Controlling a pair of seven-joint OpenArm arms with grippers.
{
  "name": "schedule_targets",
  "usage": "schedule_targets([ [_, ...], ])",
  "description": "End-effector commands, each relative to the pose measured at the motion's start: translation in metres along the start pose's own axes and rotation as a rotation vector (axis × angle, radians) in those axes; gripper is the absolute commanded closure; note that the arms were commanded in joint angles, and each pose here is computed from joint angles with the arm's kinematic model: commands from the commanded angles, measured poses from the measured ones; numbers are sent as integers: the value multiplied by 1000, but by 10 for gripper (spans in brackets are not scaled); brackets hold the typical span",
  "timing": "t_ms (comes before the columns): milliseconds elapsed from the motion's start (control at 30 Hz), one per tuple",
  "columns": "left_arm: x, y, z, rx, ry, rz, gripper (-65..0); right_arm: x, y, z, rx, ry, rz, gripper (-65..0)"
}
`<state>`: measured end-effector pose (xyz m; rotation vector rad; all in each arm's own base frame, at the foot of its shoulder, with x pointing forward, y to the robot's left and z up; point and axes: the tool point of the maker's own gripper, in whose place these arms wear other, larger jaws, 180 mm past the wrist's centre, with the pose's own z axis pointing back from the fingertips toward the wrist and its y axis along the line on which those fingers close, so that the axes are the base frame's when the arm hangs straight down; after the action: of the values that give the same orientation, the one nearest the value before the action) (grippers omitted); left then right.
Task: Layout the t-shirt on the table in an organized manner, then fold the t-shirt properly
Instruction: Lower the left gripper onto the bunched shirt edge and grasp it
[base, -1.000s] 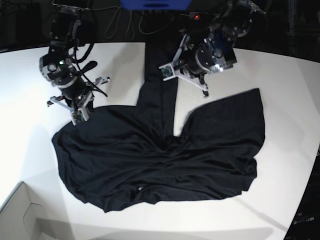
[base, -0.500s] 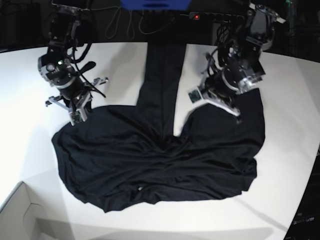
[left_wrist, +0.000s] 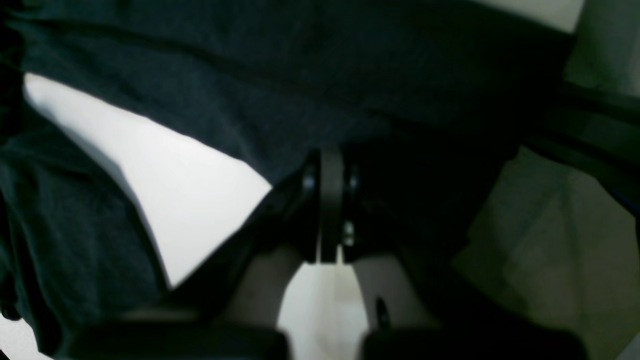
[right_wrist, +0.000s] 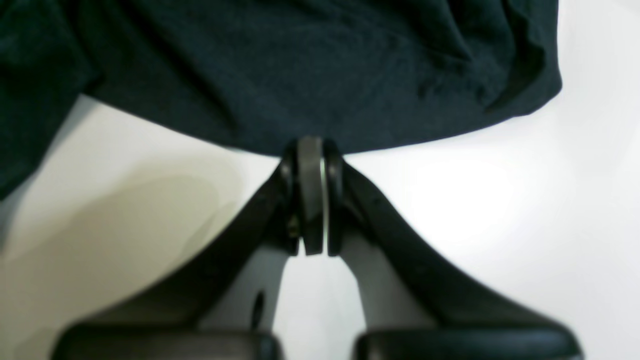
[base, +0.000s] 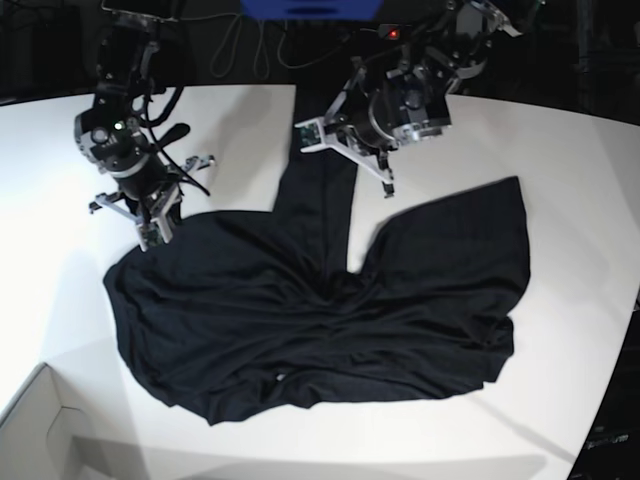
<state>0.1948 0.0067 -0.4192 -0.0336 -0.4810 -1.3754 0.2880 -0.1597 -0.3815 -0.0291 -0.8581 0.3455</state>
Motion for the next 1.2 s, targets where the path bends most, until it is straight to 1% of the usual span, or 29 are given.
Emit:
schedule_targets([
  [0, 7, 3, 2, 10, -25, -6, -1, 16, -4, 2, -8, -54, 5, 0],
  [100, -2, -7, -8, -28, 9, -1, -1, 16, -4, 2, -8, -54, 5, 0],
  [167, -15, -11, -18, -54, 50, 6, -1, 16, -4, 2, -8, -54, 5, 0],
  [233, -32, -2, -25, -52, 99, 8, -1, 16, -4, 2, -8, -54, 5, 0],
  [267, -48, 2, -28, -56, 135, 3, -1, 16, -4, 2, -8, -54, 5, 0],
  [333, -70, 8, -30, -59, 158, -3, -1, 12, -10, 4, -25, -49, -6, 0],
  [400, -89, 22, -31, -44, 177, 21, -1, 12, -19, 5, -47, -50, -16, 0],
  [467, -105, 35, -31, -23, 198, 70, 0, 12, -21, 6, -52, -50, -19, 0],
  [533, -120, 57, -28, 19, 226, 109, 0, 13, -21, 6, -53, -51, -19, 0],
  [633, -131, 90, -24, 74, 242, 153, 0, 13, -21, 6, -53, -51, -19, 0],
  [800, -148, 131, -24, 118, 261, 210, 0, 13, -22, 6, -54, -53, -18, 0],
  [967, -145, 168, -11, 183, 254, 206, 0, 16, -28, 9, -68, -57, 2, 0],
  [1100, -106, 199, 15, 290, 165, 147, 0, 23, -32, 14, -82, -76, 13, 0],
  [1167, -97, 206, 28, 332, 176, 124, 0, 26, -33, 16, -87, -85, 18, 0],
])
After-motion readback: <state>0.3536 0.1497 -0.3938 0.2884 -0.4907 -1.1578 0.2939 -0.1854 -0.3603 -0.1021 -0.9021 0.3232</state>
